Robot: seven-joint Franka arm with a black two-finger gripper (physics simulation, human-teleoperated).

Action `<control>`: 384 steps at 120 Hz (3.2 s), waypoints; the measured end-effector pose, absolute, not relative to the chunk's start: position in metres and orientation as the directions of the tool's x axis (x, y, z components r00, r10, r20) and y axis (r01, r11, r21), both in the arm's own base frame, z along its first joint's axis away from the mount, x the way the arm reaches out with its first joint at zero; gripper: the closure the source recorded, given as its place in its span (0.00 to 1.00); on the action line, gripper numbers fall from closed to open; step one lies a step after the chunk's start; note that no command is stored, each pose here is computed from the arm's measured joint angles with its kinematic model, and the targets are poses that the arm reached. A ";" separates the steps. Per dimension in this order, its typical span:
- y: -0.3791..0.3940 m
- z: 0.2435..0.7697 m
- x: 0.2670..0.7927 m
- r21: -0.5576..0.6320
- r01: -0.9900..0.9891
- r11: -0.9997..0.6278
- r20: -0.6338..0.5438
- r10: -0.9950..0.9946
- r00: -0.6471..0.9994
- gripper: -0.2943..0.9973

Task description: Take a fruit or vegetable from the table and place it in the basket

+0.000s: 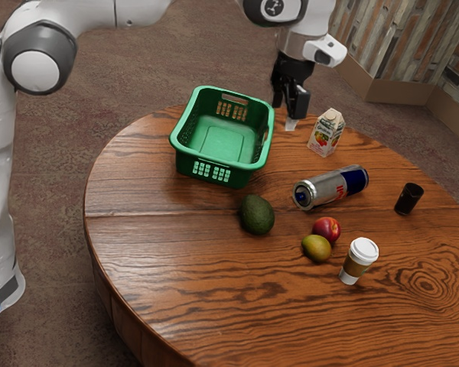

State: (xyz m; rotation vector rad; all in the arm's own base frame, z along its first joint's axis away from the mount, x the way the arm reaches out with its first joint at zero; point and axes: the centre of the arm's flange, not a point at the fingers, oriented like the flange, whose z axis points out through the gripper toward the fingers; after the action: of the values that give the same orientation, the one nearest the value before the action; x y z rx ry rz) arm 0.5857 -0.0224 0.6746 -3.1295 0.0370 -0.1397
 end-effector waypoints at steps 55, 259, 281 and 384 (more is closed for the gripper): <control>-0.004 0.691 0.584 0.075 0.106 -0.992 0.106 0.113 0.988 0.23; -0.125 0.496 0.713 0.110 0.971 -0.213 0.000 0.977 0.215 0.23; -0.113 0.491 0.721 0.120 0.977 -0.178 0.005 0.984 0.179 0.23; -0.110 0.441 0.743 0.101 0.986 -0.132 -0.005 0.991 0.134 0.23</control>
State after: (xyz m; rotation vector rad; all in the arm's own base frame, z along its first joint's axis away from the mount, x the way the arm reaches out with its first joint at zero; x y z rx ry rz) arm 0.7427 -0.1098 0.4406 -2.4236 -2.1193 -0.1016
